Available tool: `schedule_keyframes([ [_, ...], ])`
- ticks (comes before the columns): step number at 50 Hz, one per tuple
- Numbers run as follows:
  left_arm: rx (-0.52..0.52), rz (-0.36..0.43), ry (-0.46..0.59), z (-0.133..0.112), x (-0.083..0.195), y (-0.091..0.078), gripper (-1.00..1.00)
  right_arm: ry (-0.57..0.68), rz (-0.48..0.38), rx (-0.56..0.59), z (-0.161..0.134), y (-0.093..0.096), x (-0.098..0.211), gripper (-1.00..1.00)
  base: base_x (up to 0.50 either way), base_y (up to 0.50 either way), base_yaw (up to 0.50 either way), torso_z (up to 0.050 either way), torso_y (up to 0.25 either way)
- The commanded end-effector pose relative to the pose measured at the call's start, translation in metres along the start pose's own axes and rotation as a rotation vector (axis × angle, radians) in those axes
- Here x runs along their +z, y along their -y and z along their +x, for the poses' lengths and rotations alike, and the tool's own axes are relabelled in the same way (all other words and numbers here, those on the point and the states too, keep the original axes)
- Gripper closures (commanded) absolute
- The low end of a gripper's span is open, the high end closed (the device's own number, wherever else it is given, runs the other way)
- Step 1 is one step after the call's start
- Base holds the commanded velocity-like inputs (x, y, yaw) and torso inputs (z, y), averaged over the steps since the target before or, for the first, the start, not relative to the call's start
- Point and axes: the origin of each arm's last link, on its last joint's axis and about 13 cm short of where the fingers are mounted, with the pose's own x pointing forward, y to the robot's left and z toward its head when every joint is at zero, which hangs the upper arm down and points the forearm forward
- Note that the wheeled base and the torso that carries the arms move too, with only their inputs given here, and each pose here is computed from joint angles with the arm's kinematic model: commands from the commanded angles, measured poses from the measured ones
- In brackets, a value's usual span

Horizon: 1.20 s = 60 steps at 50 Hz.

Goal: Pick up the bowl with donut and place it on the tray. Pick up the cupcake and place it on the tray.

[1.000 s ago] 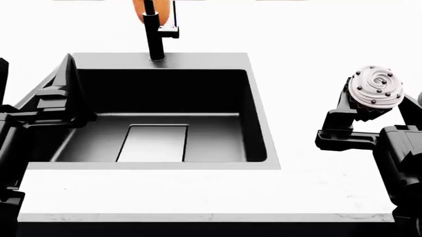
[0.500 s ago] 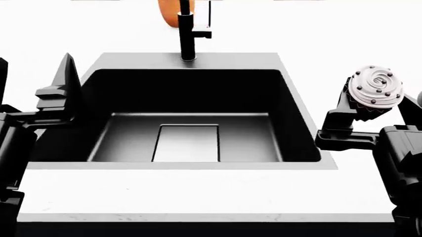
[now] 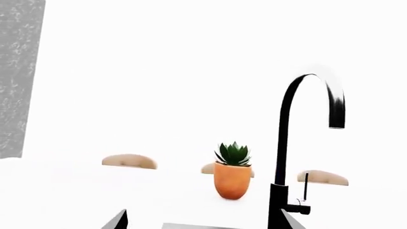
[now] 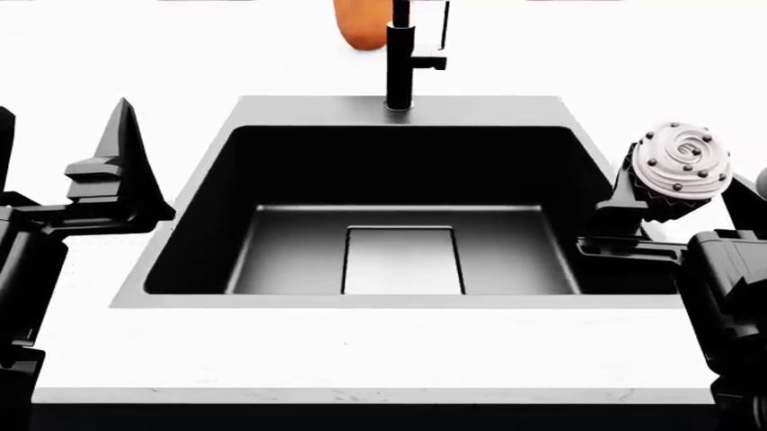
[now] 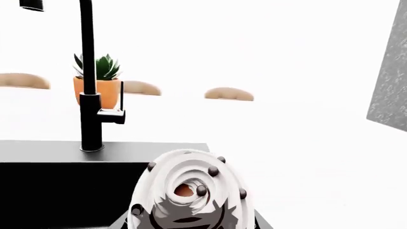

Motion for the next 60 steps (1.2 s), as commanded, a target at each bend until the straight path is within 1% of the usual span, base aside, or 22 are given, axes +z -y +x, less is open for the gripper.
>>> schedule_keyframes([
  [1, -0.001, 0.000, 0.000, 0.0001, 0.0003, 0.0004, -1.00, 0.008, -0.011, -0.001, -0.0001, 0.0010, -0.0006, 1.00, 0.00, 0.34, 0.00, 0.000, 0.000],
  [60, 0.001, -0.003, 0.002, 0.0002, 0.0016, 0.0000, -1.00, 0.011, -0.011, 0.003, -0.0006, 0.0010, -0.0016, 1.00, 0.00, 0.33, 0.00, 0.000, 0.000],
])
